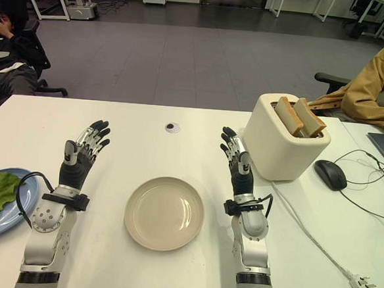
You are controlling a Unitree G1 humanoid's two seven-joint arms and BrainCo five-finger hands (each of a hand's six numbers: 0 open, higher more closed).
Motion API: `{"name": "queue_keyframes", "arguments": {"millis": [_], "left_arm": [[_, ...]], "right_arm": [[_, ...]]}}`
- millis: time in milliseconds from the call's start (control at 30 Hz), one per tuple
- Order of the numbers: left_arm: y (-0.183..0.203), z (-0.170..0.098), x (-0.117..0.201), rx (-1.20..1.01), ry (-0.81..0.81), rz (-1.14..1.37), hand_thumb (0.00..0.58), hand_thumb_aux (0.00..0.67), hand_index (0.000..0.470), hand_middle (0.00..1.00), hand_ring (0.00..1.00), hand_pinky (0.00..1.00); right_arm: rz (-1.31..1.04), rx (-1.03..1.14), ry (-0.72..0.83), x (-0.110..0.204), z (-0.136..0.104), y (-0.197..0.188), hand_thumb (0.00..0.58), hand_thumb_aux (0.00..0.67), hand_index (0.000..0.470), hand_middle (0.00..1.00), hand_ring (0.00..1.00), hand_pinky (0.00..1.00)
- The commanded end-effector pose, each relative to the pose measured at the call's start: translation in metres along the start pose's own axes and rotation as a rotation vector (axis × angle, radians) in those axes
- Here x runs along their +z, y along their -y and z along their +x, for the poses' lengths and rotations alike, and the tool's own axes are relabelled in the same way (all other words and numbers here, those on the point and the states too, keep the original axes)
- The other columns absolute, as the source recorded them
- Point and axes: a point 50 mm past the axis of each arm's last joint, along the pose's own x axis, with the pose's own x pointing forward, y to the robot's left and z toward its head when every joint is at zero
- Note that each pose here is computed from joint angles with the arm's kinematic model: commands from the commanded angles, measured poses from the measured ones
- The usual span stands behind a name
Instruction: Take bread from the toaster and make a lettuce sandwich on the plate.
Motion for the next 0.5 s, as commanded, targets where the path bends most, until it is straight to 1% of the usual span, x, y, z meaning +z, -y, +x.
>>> {"name": "queue_keyframes", "arguments": {"millis": [33, 500], "left_arm": [[-0.0003, -0.0015, -0.0012, 0.005, -0.012, 0.007, 0.000, 0.000, 0.000, 0.00, 0.00, 0.00], [-0.0004, -0.0018, -0.0005, 0.006, -0.010, 0.005, 0.000, 0.000, 0.000, 0.00, 0.00, 0.00]], "right_arm": [[-0.010, -0.003, 0.003, 0.0007, 0.0023, 0.0015, 0.000, 0.000, 0.000, 0.00, 0.00, 0.00], [-0.012, -0.013, 0.005, 0.0012, 0.0026, 0.0033, 0.000, 0.000, 0.000, 0.00, 0.00, 0.00]]}}
